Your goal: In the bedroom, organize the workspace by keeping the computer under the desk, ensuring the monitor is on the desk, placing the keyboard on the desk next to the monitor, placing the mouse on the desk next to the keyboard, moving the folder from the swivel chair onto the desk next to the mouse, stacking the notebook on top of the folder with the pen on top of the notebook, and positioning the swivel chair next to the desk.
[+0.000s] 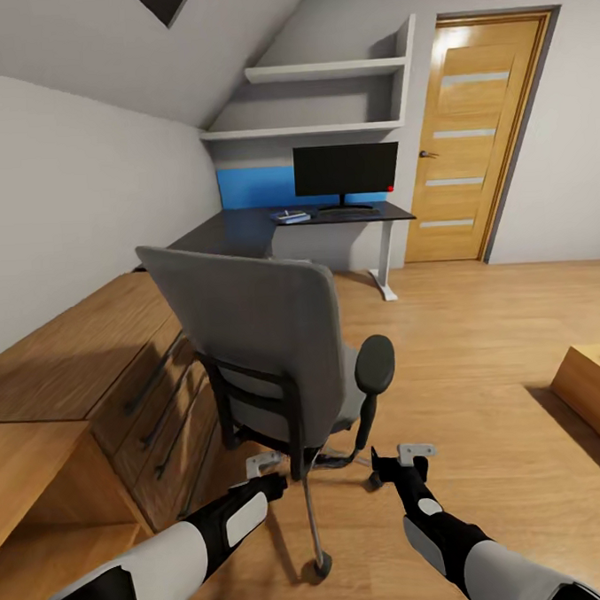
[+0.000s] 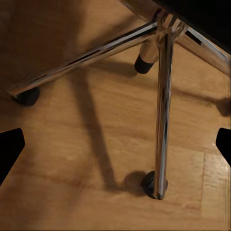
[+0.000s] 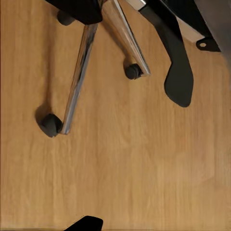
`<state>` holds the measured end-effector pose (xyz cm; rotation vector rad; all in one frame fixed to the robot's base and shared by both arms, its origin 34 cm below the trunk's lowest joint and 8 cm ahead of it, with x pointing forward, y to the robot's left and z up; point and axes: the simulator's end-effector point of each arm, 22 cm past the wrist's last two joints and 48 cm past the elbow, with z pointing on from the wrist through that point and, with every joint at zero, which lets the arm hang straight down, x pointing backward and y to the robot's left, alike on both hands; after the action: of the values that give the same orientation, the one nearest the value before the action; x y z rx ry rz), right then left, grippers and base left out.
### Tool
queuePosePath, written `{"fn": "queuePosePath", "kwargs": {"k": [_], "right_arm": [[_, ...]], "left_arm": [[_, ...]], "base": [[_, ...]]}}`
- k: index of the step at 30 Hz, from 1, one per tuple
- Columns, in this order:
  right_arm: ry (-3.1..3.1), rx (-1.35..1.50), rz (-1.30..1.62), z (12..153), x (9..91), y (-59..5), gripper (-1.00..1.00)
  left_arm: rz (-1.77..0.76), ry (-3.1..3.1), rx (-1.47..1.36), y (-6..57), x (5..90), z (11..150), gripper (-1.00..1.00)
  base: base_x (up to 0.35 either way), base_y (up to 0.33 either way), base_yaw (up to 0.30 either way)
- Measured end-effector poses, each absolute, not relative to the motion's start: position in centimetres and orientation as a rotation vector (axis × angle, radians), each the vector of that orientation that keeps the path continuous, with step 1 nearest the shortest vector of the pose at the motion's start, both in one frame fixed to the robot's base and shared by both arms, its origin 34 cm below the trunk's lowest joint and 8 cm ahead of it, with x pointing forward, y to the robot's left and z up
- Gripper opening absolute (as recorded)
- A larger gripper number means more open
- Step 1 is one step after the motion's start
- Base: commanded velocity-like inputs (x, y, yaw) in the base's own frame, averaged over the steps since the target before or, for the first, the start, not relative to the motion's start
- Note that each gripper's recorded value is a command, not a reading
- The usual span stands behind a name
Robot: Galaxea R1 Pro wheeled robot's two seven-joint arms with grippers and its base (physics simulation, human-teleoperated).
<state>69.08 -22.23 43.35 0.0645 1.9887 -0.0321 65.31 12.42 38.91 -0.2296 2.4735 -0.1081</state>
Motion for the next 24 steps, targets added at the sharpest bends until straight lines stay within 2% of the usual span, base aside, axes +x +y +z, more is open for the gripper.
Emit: {"fn": "queuePosePath", "kwargs": {"k": [24], "right_arm": [[1.990,0.064,-0.033,43.29,69.05,-22.26,1.00]], "left_arm": [[-0.113,2.478,-0.232,12.23,65.16,38.81,1.00]], "base": [[0.267,-0.234,0.000]]}}
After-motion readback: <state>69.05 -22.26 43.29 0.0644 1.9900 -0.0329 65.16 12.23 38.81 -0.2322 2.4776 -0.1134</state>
